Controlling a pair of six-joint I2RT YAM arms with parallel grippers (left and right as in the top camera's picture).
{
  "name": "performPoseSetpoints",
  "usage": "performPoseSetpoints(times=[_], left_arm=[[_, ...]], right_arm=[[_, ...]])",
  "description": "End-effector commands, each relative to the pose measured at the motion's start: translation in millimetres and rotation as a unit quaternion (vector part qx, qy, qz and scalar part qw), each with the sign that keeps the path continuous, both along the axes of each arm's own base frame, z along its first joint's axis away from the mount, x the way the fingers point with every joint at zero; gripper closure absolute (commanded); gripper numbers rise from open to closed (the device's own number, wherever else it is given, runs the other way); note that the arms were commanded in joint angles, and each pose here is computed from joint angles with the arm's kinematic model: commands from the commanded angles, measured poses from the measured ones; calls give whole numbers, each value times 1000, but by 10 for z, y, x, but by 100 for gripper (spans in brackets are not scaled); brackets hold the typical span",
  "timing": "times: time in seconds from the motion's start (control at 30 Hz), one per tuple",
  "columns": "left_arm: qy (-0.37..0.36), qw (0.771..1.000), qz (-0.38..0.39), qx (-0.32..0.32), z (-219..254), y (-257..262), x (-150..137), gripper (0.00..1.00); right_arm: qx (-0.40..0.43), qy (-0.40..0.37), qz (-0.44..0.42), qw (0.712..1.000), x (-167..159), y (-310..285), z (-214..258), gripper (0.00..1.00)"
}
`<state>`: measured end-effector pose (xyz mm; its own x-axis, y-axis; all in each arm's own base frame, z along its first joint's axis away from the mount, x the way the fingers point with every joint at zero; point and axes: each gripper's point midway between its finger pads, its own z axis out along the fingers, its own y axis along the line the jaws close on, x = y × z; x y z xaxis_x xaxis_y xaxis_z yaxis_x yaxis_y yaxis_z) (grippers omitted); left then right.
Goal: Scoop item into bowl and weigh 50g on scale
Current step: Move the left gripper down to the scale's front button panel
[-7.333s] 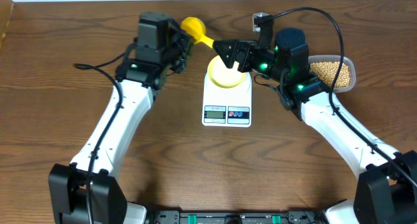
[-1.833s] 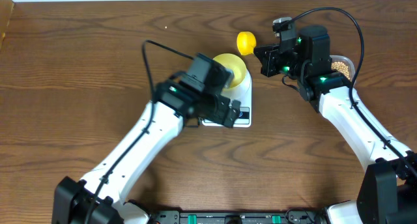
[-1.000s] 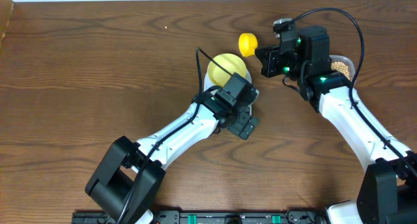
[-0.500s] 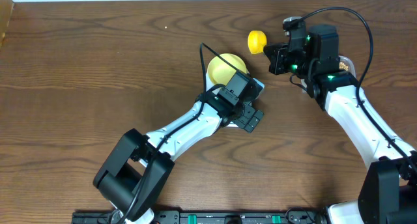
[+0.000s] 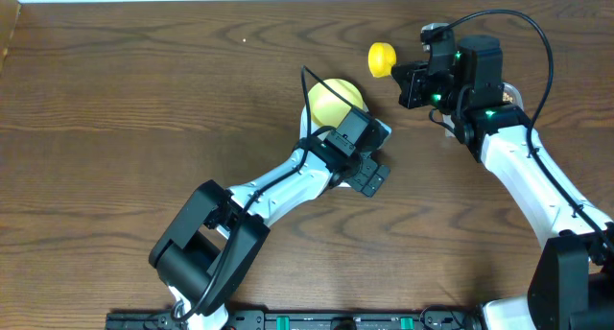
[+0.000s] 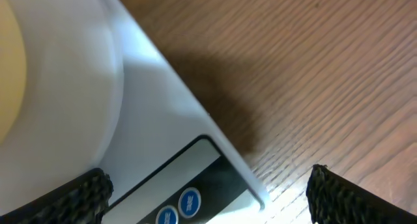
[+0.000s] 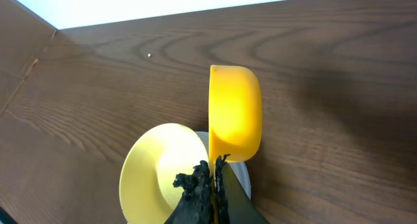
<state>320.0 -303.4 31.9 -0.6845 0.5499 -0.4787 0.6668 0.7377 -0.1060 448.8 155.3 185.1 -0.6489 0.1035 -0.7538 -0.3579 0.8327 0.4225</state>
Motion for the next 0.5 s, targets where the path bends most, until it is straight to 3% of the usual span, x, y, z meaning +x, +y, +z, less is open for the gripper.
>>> performPoseSetpoints(times=[0.0, 0.47], left_arm=[[-15, 1000, -14, 12, -33, 23, 46, 2], [-29, 999, -18, 3, 5, -20, 96, 3]], right_arm=[[-5, -10, -2, 1000, 40, -33, 57, 99], [-9, 10, -1, 1000, -13, -39, -21, 99]])
